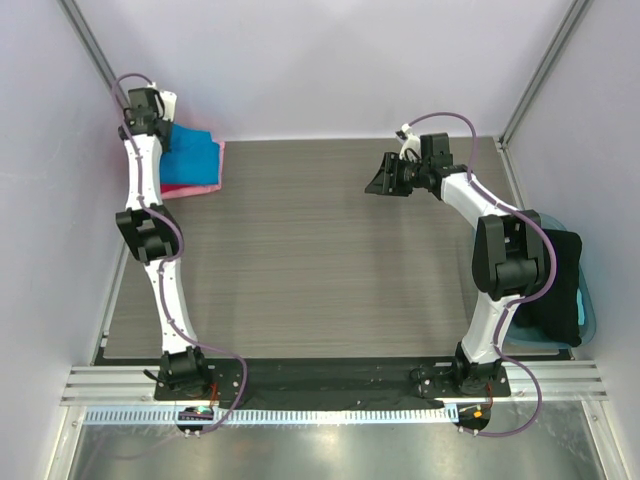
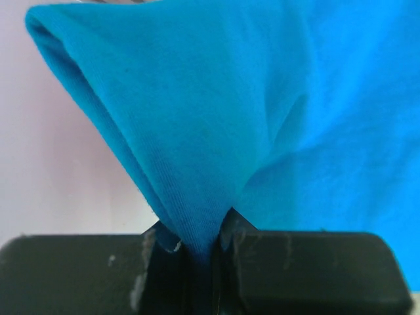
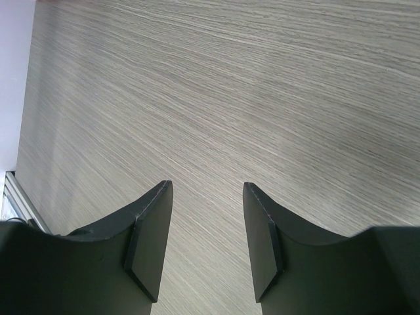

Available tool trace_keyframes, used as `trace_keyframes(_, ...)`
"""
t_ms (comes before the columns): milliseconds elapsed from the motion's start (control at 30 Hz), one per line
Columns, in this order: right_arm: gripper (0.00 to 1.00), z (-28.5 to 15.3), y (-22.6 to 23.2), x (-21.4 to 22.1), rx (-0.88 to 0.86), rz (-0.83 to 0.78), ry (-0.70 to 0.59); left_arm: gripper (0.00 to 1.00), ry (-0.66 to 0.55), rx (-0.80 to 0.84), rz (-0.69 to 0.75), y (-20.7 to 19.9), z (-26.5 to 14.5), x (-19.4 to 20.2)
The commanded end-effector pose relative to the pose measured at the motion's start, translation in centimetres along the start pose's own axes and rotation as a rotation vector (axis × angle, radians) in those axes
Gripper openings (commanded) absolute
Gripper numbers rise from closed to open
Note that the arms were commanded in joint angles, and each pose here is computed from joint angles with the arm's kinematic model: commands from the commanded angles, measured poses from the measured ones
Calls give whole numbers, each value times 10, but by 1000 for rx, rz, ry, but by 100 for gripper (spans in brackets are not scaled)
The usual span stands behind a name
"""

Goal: Fold and stack the t-shirts
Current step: Neatly place the folded tshirt to the corner, then reset both grippers

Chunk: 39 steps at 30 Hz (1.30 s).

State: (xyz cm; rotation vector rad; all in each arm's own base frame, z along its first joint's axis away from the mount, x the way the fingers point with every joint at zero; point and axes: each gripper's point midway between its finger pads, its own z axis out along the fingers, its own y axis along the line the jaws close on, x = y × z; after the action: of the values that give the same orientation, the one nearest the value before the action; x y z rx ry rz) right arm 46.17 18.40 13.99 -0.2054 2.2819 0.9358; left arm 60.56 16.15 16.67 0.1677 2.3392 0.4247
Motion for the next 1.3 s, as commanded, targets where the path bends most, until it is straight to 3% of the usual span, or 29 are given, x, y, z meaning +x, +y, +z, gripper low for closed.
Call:
trace_keyframes(0, 53, -4, 12, -25, -19, -46, -65, 0, -129, -141, 13, 41, -11, -36)
trace_keyframes(700, 53, 18, 19, -23, -26, -70, -45, 2, -59, -230, 19, 78, 13, -3)
trace_keyframes(733, 54, 18, 21, -24, -27, -70, -46, 33, -73, -231, 16, 78, 12, -7)
trace_keyframes(767, 55, 20, 22, -25, -28, -75, -48, 48, -93, -230, 19, 77, 12, -12)
trace_keyframes(833, 56, 19, 23, -30, -25, -82, -58, 64, -135, -223, 41, 69, 8, -28)
trace_keyframes(933, 58, 17, 21, -36, -5, -105, -72, 74, -189, -211, 43, 54, -1, -49)
trace_keyframes(1100, 66, 0, 20, -49, 68, -184, -115, 78, -320, -176, -37, 23, -59, -103)
trace_keyframes(1133, 67, -4, 17, -49, 94, -213, -112, 79, -280, -137, -36, 8, -53, -91)
trace_keyframes(1167, 69, -8, 7, -50, 155, -227, -122, 82, -312, -108, -39, 0, -65, -98)
trace_keyframes(1200, 73, -13, 3, -52, 193, -243, -133, 96, -370, -90, -43, -8, -100, -115)
trace_keyframes(1233, 75, -22, 2, -58, 235, -259, -160, 100, -311, -45, -40, -29, -91, -93)
trace_keyframes(1267, 78, -29, -16, -60, 357, -260, -182, 100, -328, 4, -49, -42, -101, -94)
